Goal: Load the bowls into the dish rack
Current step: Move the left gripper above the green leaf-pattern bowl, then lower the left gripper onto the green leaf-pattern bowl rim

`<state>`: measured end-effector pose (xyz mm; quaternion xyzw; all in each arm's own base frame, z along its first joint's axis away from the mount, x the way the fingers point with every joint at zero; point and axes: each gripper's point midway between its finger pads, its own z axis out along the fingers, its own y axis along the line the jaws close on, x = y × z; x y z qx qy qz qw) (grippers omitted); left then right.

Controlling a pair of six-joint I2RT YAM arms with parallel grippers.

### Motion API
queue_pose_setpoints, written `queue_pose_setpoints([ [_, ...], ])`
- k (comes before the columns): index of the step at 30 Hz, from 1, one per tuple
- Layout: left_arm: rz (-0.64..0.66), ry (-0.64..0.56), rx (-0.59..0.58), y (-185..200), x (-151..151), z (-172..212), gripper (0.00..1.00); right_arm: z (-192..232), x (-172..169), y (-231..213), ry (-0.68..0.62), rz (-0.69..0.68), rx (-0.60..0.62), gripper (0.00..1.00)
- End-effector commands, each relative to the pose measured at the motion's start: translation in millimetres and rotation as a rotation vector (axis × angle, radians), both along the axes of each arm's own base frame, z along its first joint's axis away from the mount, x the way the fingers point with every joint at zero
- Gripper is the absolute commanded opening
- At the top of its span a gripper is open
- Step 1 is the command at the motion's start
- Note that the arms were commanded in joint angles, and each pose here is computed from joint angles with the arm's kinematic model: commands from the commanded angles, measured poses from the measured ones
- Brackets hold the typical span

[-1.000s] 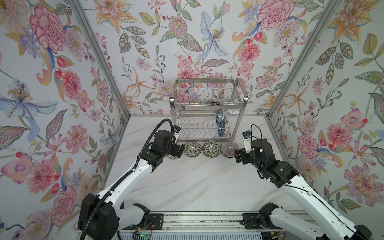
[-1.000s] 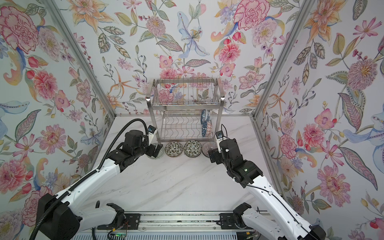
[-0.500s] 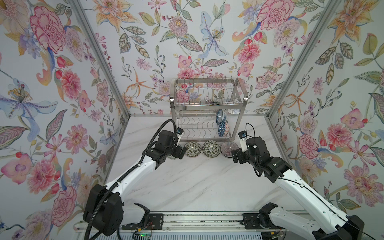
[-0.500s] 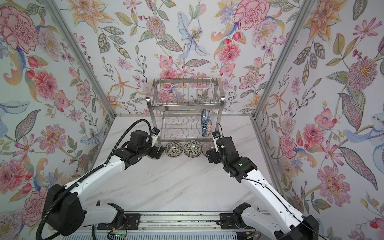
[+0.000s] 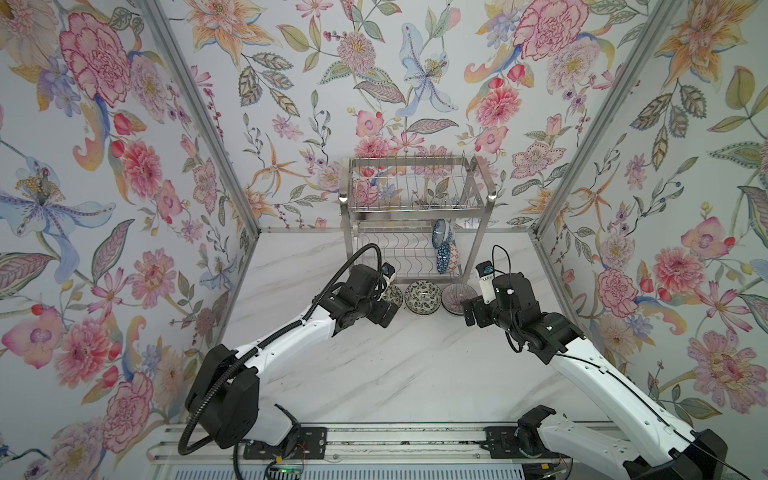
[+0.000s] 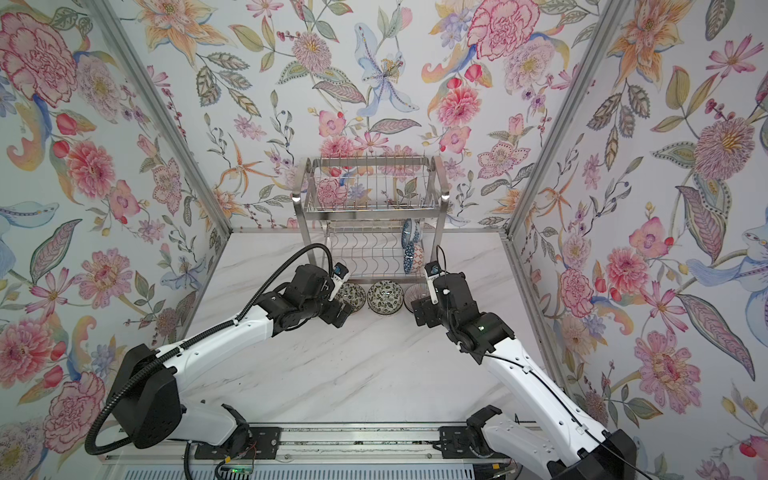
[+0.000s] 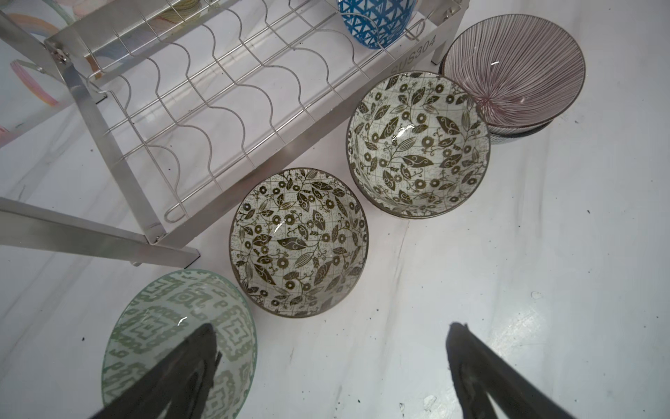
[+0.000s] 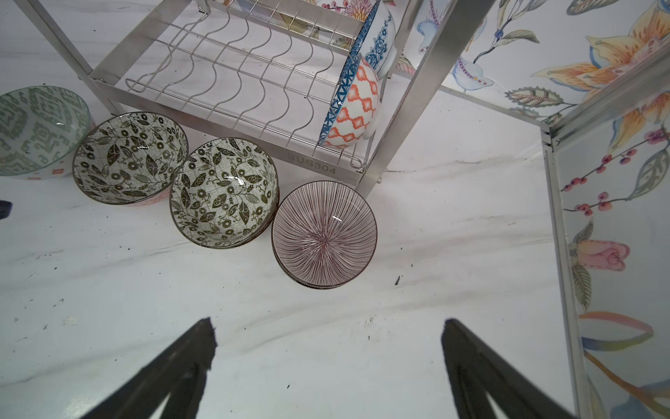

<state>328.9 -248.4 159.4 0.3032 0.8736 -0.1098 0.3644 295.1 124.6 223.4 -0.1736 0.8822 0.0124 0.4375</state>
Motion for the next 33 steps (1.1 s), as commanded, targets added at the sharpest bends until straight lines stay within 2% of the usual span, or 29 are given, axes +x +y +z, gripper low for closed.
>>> queue_pose_setpoints([
  [1, 0.065, 0.009, -0.092, -12.7, 10.6, 1.1, 0.99, 3.0, -3.3, -1.6, 0.011, -0.024, 0.058, 0.99],
  [5, 0.101, -0.023, -0.148, -24.2, 29.0, -1.5, 0.99, -4.8, -3.6, -3.1, 0.035, -0.046, 0.082, 0.99],
  [6, 0.108, -0.009, -0.138, -28.0, 34.9, -13.9, 0.99, -4.8, -2.8, -3.0, 0.036, -0.048, 0.084, 0.99],
  [12, 0.112, -0.043, -0.152, -44.5, 58.8, -16.7, 0.93, 4.6, 2.9, -2.7, 0.011, -0.041, 0.068, 0.99],
  [20, 0.07, -0.015, -0.166, -60.7, 64.6, -31.6, 0.85, 2.0, 6.1, -1.4, 0.016, -0.032, 0.058, 0.99],
  [33, 0.038, 0.018, -0.182, -80.8, 76.3, -52.5, 0.65, -6.3, 7.6, -1.4, 0.029, -0.031, 0.059, 0.99],
])
